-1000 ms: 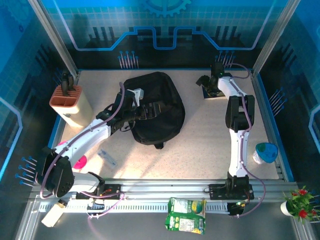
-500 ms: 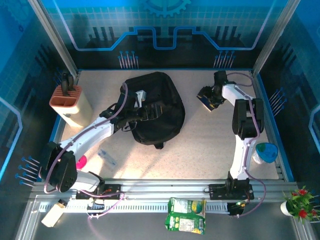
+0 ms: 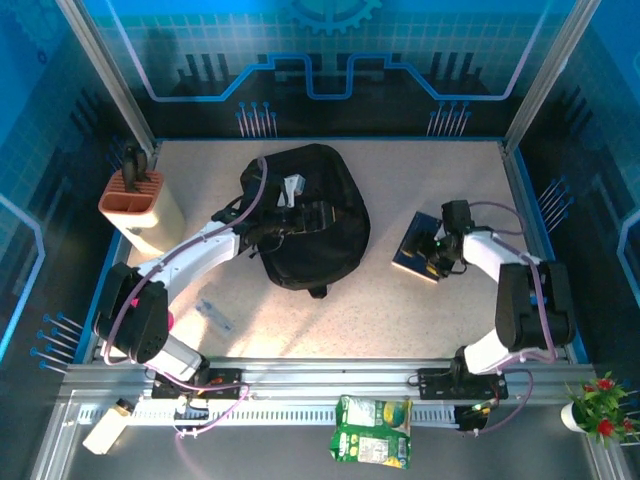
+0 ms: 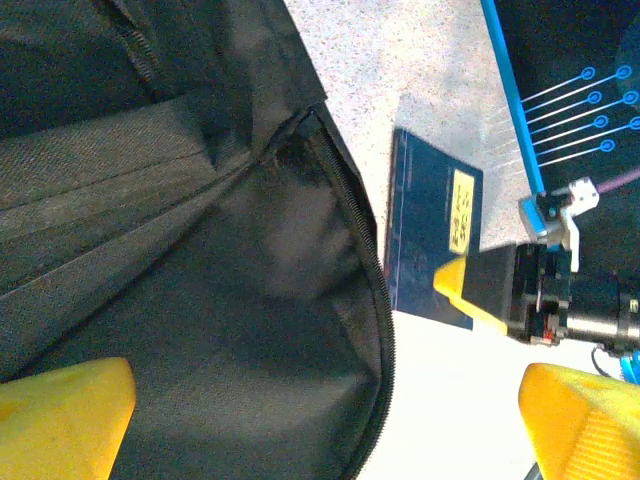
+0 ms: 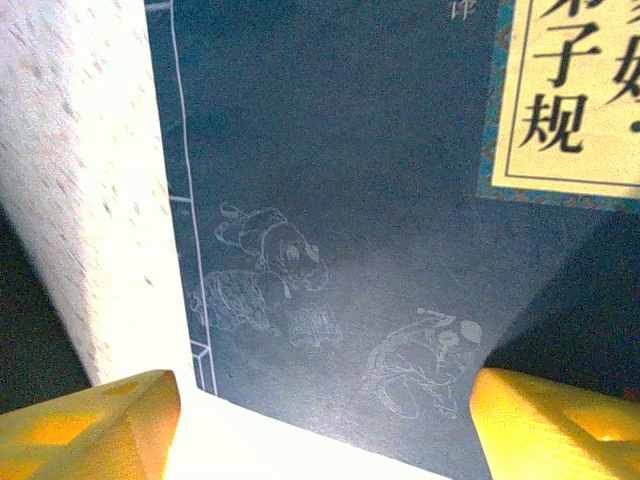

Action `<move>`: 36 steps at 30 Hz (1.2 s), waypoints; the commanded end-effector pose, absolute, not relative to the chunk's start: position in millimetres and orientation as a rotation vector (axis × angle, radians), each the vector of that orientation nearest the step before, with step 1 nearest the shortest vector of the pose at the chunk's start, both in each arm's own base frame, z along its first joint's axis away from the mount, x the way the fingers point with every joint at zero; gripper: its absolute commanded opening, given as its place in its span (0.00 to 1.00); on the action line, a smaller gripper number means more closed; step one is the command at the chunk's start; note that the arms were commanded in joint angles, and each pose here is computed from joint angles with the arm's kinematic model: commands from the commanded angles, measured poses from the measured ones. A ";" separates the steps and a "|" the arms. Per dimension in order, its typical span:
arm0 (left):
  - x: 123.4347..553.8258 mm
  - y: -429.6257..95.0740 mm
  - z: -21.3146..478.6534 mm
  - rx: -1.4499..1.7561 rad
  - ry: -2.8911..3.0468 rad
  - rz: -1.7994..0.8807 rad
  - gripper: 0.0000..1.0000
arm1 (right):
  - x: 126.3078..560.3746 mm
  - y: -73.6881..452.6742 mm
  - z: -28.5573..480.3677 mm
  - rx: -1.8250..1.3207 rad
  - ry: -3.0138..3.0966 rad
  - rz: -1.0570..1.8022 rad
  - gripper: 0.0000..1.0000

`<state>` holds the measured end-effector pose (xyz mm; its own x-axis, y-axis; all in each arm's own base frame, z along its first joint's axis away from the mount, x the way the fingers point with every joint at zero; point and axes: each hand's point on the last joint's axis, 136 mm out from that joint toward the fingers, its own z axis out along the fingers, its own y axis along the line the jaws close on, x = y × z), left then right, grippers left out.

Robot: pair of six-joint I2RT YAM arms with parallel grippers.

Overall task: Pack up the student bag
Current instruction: Move the book to the middle-right of the table.

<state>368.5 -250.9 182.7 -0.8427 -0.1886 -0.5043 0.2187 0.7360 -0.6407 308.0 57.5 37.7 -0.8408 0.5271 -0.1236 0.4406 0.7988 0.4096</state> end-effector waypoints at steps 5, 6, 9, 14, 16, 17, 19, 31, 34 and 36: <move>377.3 -285.9 209.8 0.087 2.336 -1.043 0.99 | 339.4 43.2 88.2 0.602 2.620 0.446 0.81; 376.8 -291.8 210.4 0.100 2.343 -1.039 0.99 | 351.6 40.4 93.1 0.583 2.587 0.439 0.81; 372.3 -312.0 212.8 0.144 2.360 -1.038 0.99 | 374.8 36.7 94.2 0.574 2.591 0.452 0.81; 356.2 -353.7 214.3 0.292 2.380 -1.026 0.99 | 399.3 36.2 75.9 0.567 2.678 0.442 0.79; 352.7 -367.9 210.6 0.323 2.398 -1.024 0.99 | 408.4 43.1 65.4 0.526 2.694 0.502 0.76; 352.3 -372.8 208.4 0.325 2.406 -1.032 0.98 | 410.8 46.7 60.3 0.514 2.702 0.531 0.75; 351.6 -382.8 204.0 0.320 2.426 -1.062 0.95 | 411.7 51.2 47.9 0.520 2.733 0.567 0.71; 349.6 -411.6 183.2 0.269 2.495 -1.109 0.81 | 348.6 80.5 21.4 0.563 2.861 0.658 0.66; 350.1 -417.4 178.2 0.244 2.514 -1.127 0.78 | 346.8 87.9 43.9 0.564 2.789 0.769 0.65; 350.4 -420.7 174.4 0.220 2.529 -1.132 0.78 | 351.0 82.8 65.0 0.551 2.737 0.748 0.65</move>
<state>350.8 -411.1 173.6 -0.9071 0.0116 -0.4207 0.3177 0.6745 -0.6664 359.1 77.4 42.2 -0.9021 0.4069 -0.1434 0.2918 0.8202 0.4921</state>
